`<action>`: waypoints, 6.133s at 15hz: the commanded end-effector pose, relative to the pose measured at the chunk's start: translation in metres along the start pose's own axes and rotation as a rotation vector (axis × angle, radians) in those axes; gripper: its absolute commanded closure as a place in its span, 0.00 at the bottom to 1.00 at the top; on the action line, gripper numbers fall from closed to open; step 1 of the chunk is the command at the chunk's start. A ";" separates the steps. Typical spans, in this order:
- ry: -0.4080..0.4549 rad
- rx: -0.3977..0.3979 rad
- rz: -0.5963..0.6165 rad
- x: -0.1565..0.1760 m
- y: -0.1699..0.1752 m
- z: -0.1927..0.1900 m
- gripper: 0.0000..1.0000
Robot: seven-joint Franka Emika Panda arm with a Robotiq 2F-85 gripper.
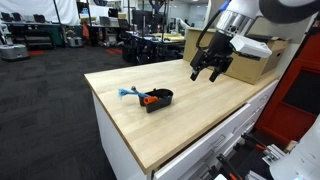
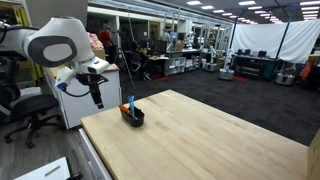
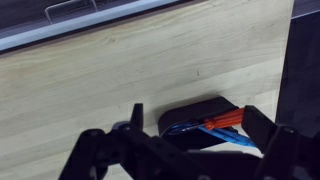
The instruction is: Take the screwdriver out of the black object
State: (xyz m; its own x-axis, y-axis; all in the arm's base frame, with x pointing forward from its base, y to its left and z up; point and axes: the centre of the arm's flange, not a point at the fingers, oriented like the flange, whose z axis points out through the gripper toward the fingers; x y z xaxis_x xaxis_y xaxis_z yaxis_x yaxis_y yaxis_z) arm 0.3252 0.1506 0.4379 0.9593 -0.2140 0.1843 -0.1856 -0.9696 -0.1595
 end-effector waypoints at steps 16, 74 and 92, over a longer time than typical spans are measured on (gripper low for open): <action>-0.178 0.230 0.771 0.102 -0.101 0.133 0.00; 0.189 -0.071 1.278 0.126 0.103 0.196 0.92; 0.035 -0.159 1.128 0.100 0.042 0.086 0.00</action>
State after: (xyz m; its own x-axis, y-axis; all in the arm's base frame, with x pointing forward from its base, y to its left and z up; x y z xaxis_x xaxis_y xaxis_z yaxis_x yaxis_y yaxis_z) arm 0.4384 0.0972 0.3386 0.1936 -0.9811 -0.0026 -0.9651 -0.1899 -0.1803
